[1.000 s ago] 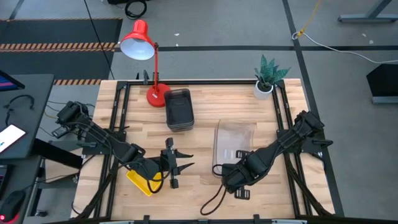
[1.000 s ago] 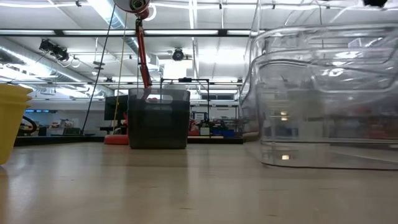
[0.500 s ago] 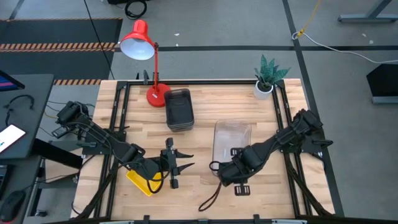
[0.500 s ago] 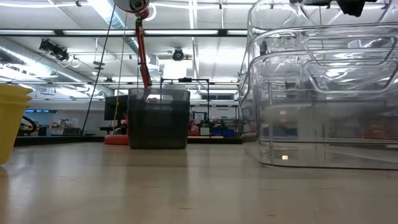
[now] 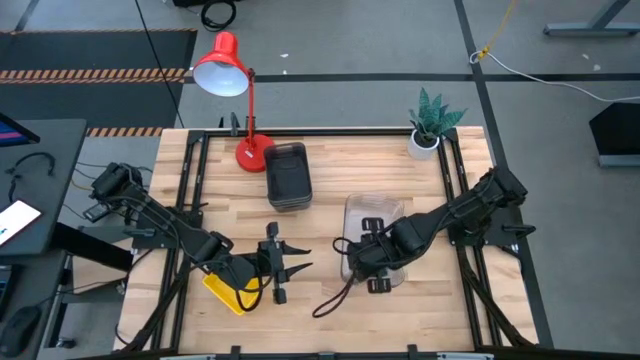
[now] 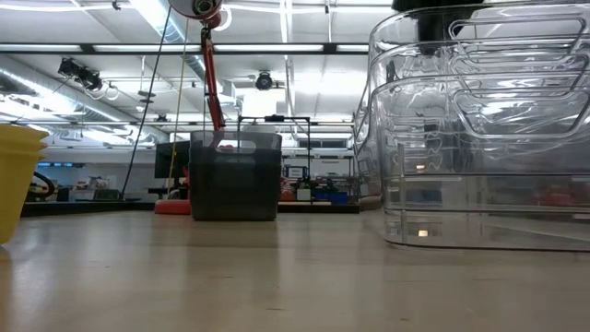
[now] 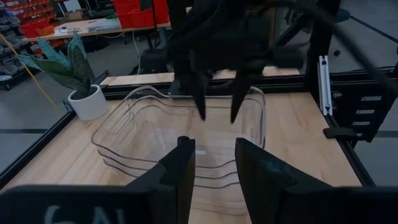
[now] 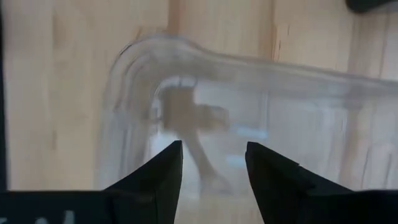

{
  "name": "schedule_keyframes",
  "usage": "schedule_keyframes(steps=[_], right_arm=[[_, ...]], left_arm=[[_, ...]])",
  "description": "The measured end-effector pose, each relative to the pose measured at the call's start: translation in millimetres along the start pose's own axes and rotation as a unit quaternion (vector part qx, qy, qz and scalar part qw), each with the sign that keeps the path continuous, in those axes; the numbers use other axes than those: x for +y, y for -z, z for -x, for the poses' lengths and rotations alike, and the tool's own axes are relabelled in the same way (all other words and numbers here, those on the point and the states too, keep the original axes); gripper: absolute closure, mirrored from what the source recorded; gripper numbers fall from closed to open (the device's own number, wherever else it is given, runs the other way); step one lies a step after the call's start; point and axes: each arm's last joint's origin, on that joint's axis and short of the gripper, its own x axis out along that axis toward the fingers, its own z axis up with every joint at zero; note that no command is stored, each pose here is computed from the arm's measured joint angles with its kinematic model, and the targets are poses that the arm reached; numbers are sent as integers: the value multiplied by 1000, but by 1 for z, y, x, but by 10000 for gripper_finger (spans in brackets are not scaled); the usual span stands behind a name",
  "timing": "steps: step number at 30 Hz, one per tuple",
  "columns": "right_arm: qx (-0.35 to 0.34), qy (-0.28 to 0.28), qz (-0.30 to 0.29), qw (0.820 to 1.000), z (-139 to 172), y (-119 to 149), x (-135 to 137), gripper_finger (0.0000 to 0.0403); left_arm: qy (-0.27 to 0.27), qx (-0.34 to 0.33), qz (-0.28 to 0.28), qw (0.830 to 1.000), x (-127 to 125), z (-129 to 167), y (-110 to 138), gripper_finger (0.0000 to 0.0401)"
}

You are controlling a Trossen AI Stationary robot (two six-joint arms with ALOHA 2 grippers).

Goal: Stack baskets by color
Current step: Return to Home Position

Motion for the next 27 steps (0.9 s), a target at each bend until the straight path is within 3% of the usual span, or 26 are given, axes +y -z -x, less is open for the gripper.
schedule_keyframes(steps=[7,13,19,27], right_arm=[[-73,9,-15,997,-22,19,-22,231],[-167,-20,-32,985,-25,45,-34,231],[-244,-13,-46,969,-17,69,-46,231],[-301,-21,-40,953,-1,91,-58,231]], left_arm=[[1,3,-2,1000,0,0,1,280],[2,2,-22,1000,-1,1,1,280],[15,-21,-59,998,1,4,-7,280],[32,-42,-64,997,13,16,-23,280]])
